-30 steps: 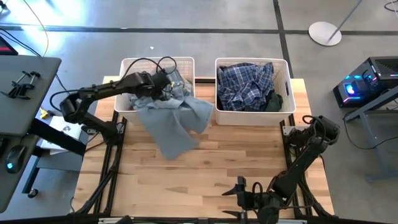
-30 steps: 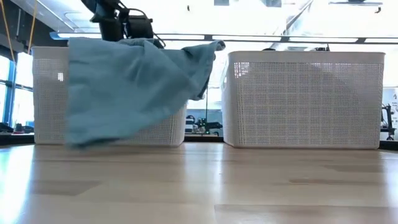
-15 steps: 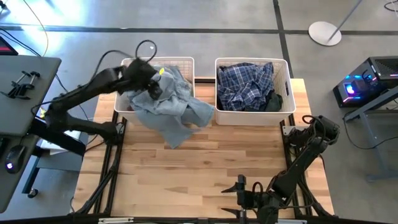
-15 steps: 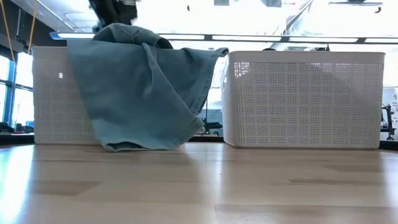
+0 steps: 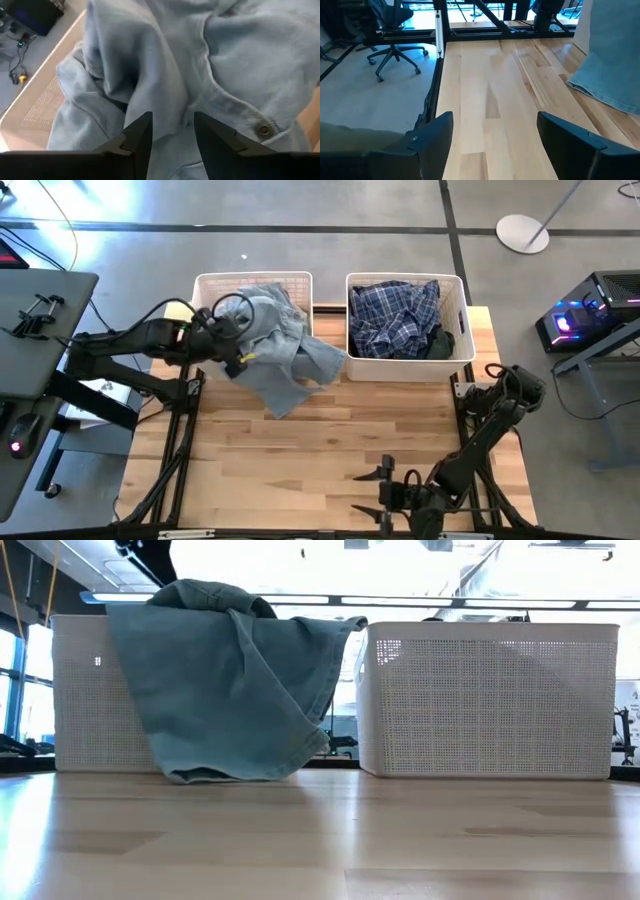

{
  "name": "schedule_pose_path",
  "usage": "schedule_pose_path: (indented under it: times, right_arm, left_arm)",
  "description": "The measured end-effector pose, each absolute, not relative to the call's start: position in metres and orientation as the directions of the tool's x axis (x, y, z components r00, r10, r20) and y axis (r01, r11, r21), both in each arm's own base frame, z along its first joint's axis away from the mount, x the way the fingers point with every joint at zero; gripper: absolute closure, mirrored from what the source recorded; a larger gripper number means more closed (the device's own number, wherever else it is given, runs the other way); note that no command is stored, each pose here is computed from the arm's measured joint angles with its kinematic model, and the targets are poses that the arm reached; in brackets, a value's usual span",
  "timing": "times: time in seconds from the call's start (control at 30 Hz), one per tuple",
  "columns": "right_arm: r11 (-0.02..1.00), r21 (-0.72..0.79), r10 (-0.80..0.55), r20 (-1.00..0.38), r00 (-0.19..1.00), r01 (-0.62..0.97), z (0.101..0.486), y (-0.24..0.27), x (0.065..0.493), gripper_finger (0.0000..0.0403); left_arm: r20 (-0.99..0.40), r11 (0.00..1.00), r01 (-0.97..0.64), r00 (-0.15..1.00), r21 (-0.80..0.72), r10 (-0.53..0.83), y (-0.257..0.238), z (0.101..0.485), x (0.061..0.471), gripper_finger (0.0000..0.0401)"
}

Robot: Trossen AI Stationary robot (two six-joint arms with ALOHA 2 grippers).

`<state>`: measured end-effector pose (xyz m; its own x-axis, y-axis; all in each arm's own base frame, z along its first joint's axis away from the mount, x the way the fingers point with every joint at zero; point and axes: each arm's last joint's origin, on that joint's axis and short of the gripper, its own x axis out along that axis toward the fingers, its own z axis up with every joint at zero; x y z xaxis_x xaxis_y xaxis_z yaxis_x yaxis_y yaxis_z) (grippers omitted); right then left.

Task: Sort clothes
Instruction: Put the light blue denim pants into the left white bin

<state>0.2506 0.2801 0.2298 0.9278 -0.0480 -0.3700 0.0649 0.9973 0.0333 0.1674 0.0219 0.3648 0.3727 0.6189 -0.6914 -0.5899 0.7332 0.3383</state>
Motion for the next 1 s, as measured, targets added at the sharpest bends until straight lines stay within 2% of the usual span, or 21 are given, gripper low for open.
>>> schedule_pose_path:
  times: [0.1,0.27,0.33,0.43,0.53,0.63,0.77,1.0]
  right_arm:
    - [0.997,0.035,-0.050,-0.370,0.928,0.068,0.230,0.279,0.252,0.0126]
    - [0.997,0.038,-0.042,-0.374,0.927,0.060,0.230,0.280,0.251,0.0126]
    - [0.998,0.039,-0.040,-0.375,0.926,0.058,0.230,0.280,0.251,0.0126]
    - [0.997,0.037,-0.043,-0.376,0.926,0.062,0.230,0.279,0.252,0.0126]
    - [0.997,0.038,-0.046,-0.376,0.926,0.065,0.230,0.278,0.253,0.0126]
    - [0.997,0.035,-0.049,-0.376,0.925,0.067,0.229,0.278,0.253,0.0126]
    - [0.997,0.032,-0.055,-0.373,0.926,0.073,0.230,0.278,0.253,0.0126]
    - [0.996,0.032,-0.063,-0.371,0.927,0.080,0.230,0.275,0.256,0.0126]
  left_arm:
    - [-0.723,0.764,-0.569,0.383,0.306,0.575,0.021,0.362,0.173,0.0252]
    - [-0.809,0.844,-0.512,0.420,0.163,0.411,0.010,0.355,0.182,0.0216]
    - [-0.836,0.858,-0.446,0.346,0.254,0.427,-0.002,0.345,0.188,0.0217]
    - [-0.824,0.838,-0.273,0.201,0.472,0.530,-0.024,0.325,0.199,0.0237]
    - [-0.781,0.795,-0.132,0.150,0.593,0.607,-0.044,0.311,0.208,0.0260]
    - [-0.725,0.737,-0.049,0.147,0.675,0.673,-0.059,0.303,0.215,0.0280]
    - [-0.621,0.641,-0.075,0.183,0.764,0.762,-0.052,0.307,0.218,0.0300]
    - [-0.733,0.715,-0.304,0.074,0.629,0.677,0.013,0.319,0.219,0.0359]
